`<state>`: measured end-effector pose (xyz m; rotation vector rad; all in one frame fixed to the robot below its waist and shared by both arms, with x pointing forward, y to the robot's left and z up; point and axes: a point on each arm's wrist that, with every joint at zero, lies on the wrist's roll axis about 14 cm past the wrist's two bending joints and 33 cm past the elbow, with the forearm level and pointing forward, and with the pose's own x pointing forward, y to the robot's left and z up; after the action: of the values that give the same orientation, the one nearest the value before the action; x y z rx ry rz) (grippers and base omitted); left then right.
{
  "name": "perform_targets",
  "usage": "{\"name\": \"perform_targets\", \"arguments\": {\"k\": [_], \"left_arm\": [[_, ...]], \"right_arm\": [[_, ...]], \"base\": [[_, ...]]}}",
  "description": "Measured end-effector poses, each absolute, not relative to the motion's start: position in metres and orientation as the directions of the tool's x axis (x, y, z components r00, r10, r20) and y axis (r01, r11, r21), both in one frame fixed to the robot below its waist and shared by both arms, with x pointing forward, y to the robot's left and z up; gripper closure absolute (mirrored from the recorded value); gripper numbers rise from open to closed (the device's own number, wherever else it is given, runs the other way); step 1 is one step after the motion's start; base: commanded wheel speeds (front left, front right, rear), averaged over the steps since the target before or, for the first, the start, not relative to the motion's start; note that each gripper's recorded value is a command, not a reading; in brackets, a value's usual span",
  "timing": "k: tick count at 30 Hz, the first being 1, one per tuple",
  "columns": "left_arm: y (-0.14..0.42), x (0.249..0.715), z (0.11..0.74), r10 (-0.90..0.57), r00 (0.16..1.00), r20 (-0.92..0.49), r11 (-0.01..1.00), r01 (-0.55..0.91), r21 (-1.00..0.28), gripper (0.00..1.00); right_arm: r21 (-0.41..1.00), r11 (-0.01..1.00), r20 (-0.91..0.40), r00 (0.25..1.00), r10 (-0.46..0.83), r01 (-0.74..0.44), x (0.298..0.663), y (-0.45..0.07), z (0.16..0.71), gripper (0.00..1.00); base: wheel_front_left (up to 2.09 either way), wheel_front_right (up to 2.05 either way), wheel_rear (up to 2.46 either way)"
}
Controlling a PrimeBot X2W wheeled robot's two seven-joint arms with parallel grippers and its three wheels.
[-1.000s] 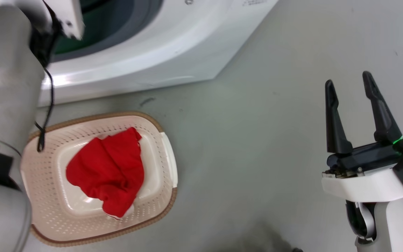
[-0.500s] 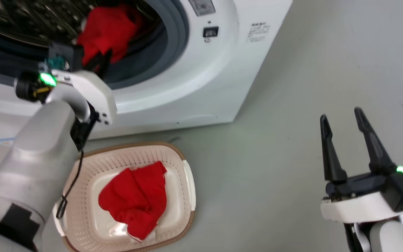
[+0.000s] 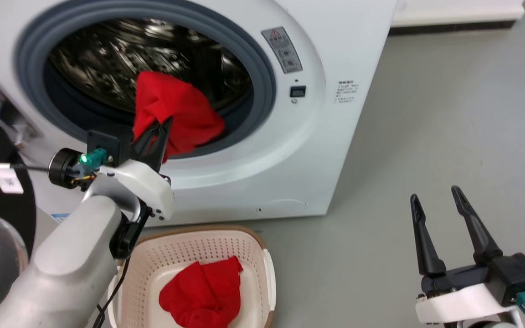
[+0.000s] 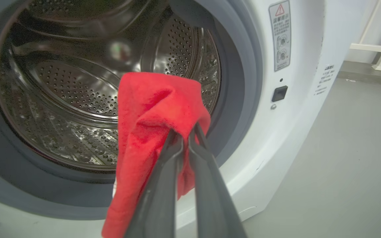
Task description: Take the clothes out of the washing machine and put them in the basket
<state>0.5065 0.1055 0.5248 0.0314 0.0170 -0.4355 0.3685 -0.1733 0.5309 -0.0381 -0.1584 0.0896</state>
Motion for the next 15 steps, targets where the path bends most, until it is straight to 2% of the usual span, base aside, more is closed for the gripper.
{"name": "perform_targets", "arguments": {"k": [7,15], "left_arm": [[0.112,0.473,0.583,-0.414,0.9,0.137,0.91,0.404,0.095,1.0],[0.115,0.435,0.614,-0.395,0.891,0.224,0.919,0.379,0.111,1.0]], "right_arm": [[-0.043,0.993,0.182,0.977,0.116,-0.11,0.357,-0.165,0.539,0.0],[-0.038,0.994,0.184,0.976,0.112,-0.106,0.347,-0.166,0.54,0.0]], "base": [[0.0,0.0,0.0],[0.0,0.0,0.0]]}}
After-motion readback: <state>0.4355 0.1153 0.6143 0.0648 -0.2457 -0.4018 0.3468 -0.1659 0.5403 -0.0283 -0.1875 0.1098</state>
